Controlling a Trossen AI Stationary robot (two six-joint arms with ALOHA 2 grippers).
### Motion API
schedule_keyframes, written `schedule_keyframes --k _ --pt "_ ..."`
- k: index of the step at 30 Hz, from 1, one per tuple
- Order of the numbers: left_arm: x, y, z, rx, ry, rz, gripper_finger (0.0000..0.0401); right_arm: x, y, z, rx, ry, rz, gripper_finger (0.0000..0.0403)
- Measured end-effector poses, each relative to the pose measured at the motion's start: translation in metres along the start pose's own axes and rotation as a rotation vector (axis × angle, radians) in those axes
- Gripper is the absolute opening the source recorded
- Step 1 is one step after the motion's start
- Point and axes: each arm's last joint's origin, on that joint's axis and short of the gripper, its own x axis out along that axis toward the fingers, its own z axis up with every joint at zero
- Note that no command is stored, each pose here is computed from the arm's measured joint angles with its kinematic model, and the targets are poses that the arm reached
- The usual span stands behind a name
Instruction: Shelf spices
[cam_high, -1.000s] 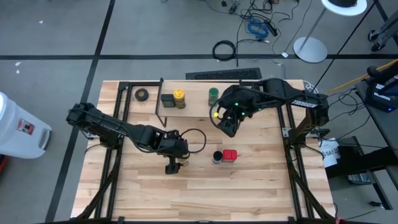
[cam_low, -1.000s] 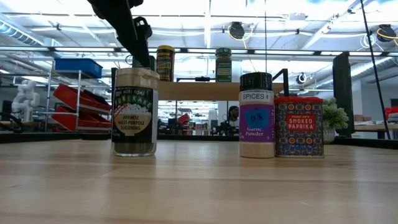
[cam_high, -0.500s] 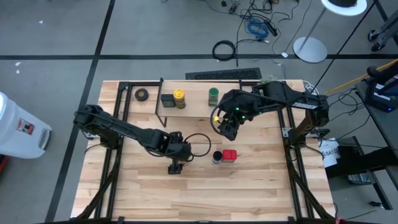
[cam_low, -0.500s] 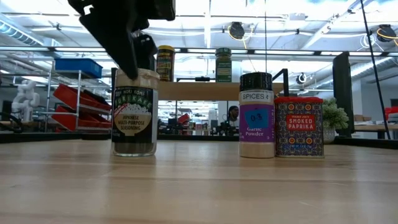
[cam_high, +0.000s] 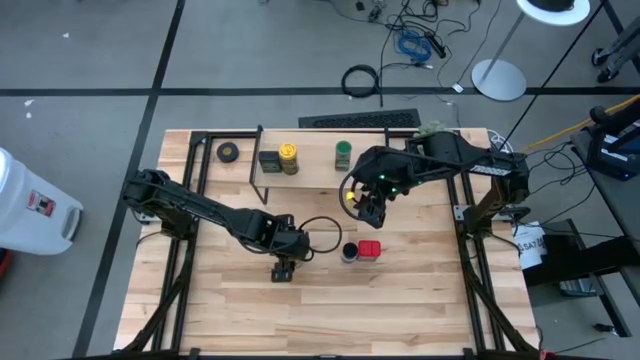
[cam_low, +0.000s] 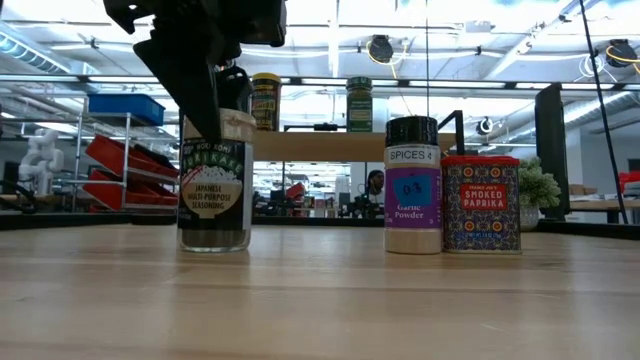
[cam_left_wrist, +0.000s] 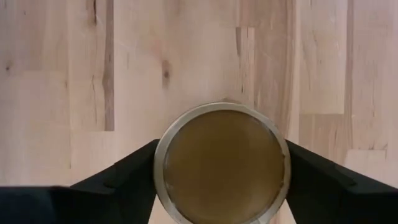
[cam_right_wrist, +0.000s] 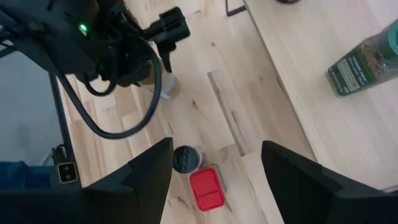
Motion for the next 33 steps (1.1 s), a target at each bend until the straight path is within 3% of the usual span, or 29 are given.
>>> schedule_keyframes --k 11,19,27,33 --pt "-0.027 0.0 0.008 0.005 0.054 0.007 0.0283 0.002 0.034 -0.026 -0.183 0.086 0.048 0.0233" --pt "-0.061 0.002 0.024 0.018 0.029 0.005 0.0284 0.021 0.053 -0.063 -0.201 0.126 0.084 0.0233" --pt "-0.099 0.023 0.043 0.035 -0.022 0.023 0.0285 0.059 0.043 -0.107 -0.191 0.038 0.173 0.0238" --pt "-0.129 0.039 0.056 0.006 -0.109 0.034 0.0285 0.093 0.031 -0.131 -0.119 -0.014 0.22 0.0278"
